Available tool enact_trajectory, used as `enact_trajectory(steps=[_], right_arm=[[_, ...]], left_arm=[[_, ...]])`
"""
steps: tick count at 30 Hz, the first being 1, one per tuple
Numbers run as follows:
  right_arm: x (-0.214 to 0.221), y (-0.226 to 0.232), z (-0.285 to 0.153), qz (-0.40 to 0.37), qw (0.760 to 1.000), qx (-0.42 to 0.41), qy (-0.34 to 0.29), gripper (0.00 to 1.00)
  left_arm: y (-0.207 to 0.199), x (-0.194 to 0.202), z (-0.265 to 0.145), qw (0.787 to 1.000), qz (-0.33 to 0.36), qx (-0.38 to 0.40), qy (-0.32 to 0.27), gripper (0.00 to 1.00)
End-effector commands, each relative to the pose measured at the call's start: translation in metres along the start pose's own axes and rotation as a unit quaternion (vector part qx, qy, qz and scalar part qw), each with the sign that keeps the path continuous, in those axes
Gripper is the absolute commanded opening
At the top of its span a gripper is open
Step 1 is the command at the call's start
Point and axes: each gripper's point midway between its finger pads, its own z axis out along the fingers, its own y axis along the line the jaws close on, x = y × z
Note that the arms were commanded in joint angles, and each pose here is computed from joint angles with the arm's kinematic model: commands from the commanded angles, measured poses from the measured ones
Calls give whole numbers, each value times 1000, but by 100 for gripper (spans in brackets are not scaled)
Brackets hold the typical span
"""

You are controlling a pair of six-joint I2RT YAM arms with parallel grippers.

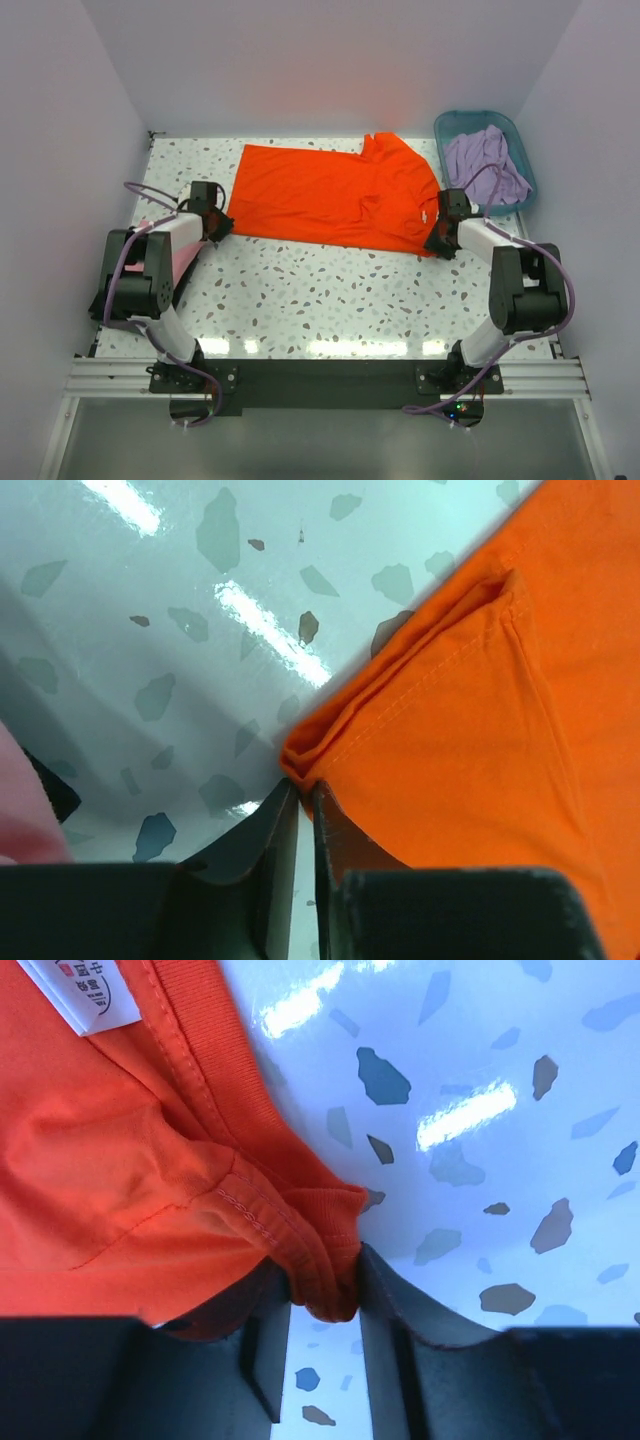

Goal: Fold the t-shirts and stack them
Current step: Fold the tshirt

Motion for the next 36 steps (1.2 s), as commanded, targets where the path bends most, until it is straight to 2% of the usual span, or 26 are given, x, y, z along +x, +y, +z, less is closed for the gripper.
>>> enact_trajectory(steps=[1, 2, 4, 9, 19, 26, 32, 35, 36], right_arm=[[-12, -7, 5, 17, 1000, 6, -25, 28], [-12, -9, 4, 18, 999, 7, -25, 26], [-15, -13, 2, 24, 999, 5, -25, 19], [-18, -12, -12, 20, 1000, -6, -18, 3], [-14, -32, -54, 46, 998, -22, -27, 2], [11, -48, -82, 56, 998, -36, -23, 3], [35, -57, -114, 63, 996, -56, -20, 7], [42, -56, -128, 68, 995, -74, -15, 24], [41, -55, -135, 72, 994, -80, -23, 39]], left_arm=[[8, -5, 9, 1000, -1, -29, -9, 14], [10, -5, 9, 999, -1, -34, -8, 7], [9, -8, 8, 999, -2, -37, -10, 0], [9, -14, -4, 999, -7, -44, -22, 0], [44, -5, -44, 995, -36, -85, -40, 0], [76, 12, -75, 993, -53, -98, -46, 0], [103, 30, -102, 991, -73, -96, -49, 0], [110, 33, -114, 991, -81, -86, -58, 0], [108, 30, -120, 992, -83, -76, -64, 3]])
